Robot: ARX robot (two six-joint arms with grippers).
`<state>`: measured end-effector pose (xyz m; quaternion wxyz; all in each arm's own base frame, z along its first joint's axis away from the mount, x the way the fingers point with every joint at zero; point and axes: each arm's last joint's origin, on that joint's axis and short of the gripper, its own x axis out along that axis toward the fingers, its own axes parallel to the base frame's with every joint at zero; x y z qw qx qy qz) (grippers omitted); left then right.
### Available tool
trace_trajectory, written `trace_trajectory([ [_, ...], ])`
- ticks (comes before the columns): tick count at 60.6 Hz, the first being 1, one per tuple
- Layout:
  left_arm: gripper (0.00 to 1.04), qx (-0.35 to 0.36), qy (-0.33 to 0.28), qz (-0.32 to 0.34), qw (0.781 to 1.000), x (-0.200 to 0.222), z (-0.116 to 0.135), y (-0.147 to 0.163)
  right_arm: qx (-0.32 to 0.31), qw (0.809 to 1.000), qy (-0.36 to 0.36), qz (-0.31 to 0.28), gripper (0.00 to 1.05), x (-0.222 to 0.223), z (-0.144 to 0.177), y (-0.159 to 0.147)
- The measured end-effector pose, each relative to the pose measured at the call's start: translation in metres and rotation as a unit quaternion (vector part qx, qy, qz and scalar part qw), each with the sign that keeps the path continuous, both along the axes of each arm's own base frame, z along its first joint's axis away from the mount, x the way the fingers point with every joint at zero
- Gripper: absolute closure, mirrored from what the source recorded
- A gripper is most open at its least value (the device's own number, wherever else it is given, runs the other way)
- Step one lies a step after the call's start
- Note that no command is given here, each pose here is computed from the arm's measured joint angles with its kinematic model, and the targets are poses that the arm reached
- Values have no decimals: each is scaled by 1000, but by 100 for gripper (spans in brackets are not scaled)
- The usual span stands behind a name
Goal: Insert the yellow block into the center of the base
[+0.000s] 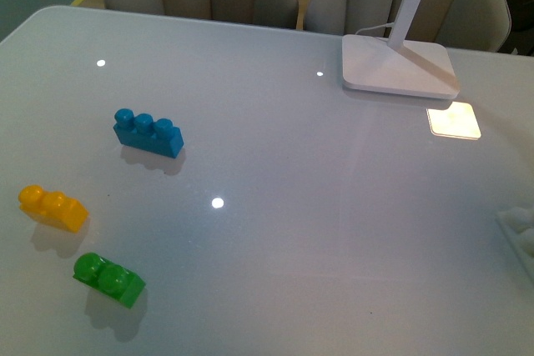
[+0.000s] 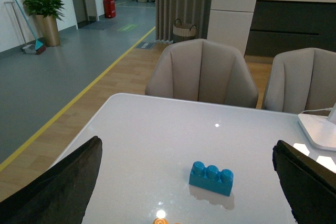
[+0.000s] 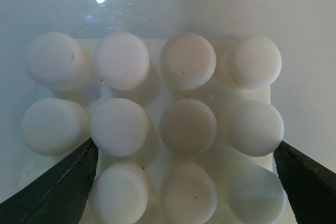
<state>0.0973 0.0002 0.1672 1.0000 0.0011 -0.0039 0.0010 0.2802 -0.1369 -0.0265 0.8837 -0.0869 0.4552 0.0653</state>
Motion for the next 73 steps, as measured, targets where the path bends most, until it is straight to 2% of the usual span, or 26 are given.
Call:
trace_trajectory([
  [14,7,0,0,0,1000,0,0,0,-8,998,24,61,9,28,2,79],
  [34,7,0,0,0,1000,0,0,0,10,995,61,72,9,66,-5,193],
  [47,7,0,0,0,1000,0,0,0,15,992,75,102,9,87,-5,272],
  [63,7,0,0,0,1000,0,0,0,21,991,78,111,9,108,0,341],
  [73,7,0,0,0,1000,0,0,0,26,987,75,138,9,99,-2,371],
])
